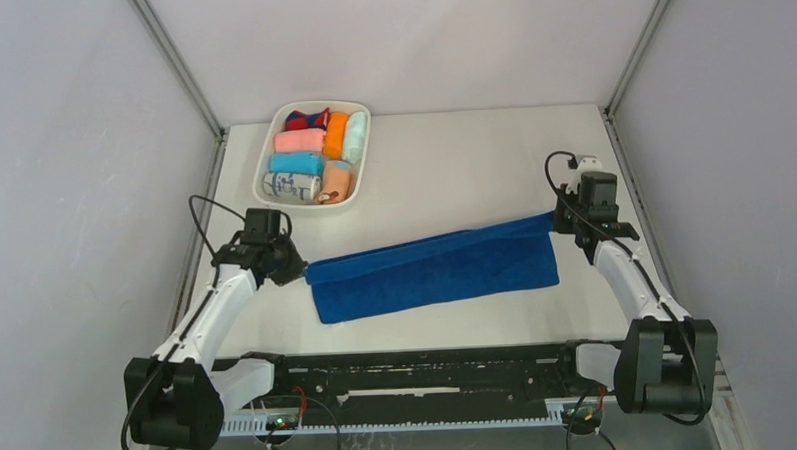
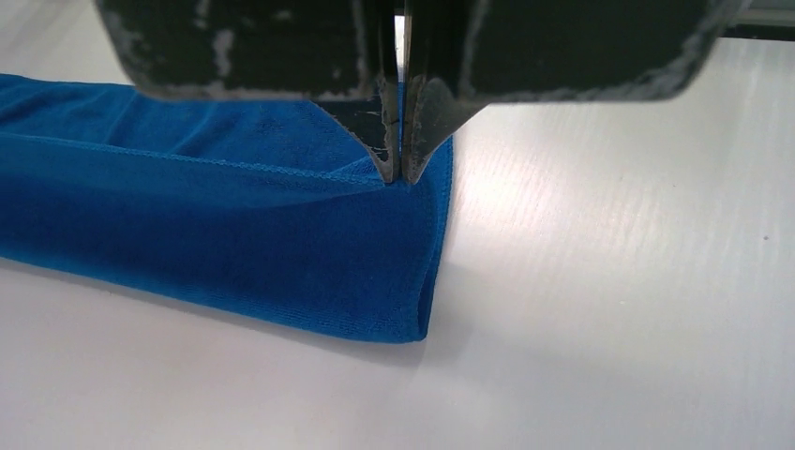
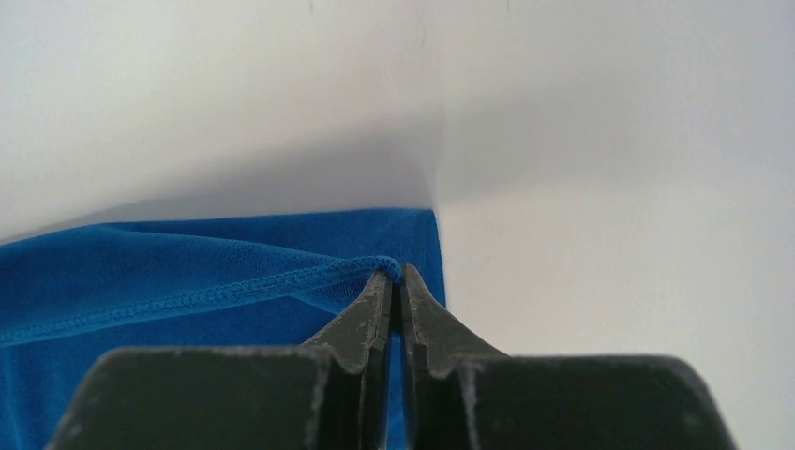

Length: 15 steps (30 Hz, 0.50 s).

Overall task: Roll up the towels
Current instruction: Fold the towel at the center of the board.

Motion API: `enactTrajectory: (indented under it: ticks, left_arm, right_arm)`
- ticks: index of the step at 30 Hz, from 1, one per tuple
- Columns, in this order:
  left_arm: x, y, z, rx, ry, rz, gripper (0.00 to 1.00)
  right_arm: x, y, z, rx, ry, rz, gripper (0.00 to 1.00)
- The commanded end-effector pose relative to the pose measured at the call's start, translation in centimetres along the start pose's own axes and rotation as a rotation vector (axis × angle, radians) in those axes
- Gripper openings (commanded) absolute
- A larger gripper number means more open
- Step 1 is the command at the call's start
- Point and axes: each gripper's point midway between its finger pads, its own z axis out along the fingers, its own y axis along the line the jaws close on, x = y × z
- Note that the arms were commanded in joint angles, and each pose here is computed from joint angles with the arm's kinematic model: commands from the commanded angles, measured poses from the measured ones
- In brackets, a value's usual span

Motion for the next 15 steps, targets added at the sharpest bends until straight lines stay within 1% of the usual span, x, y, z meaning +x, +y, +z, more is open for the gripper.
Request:
enactTrajectory:
  ticks: [1, 9, 15]
  left_arm:
    - [0.1, -0.2, 0.1, 0.034, -0.045, -0.087, 0.0]
    - [3.1, 0.1, 1.8, 0.063, 0.01, -0.149, 0.0]
    - [4.8, 0.6, 2.6, 0.065, 0.034, -0.17, 0.0]
  right_arm:
    - [-0.5, -1.1, 0.3, 0.068, -0.099, 0.089, 0.03]
    - [2.4, -2.4, 1.5, 0.131, -0.038, 0.141, 0.03]
    - [3.6, -3.3, 1.7, 0.177, -0.026, 0.163, 0.03]
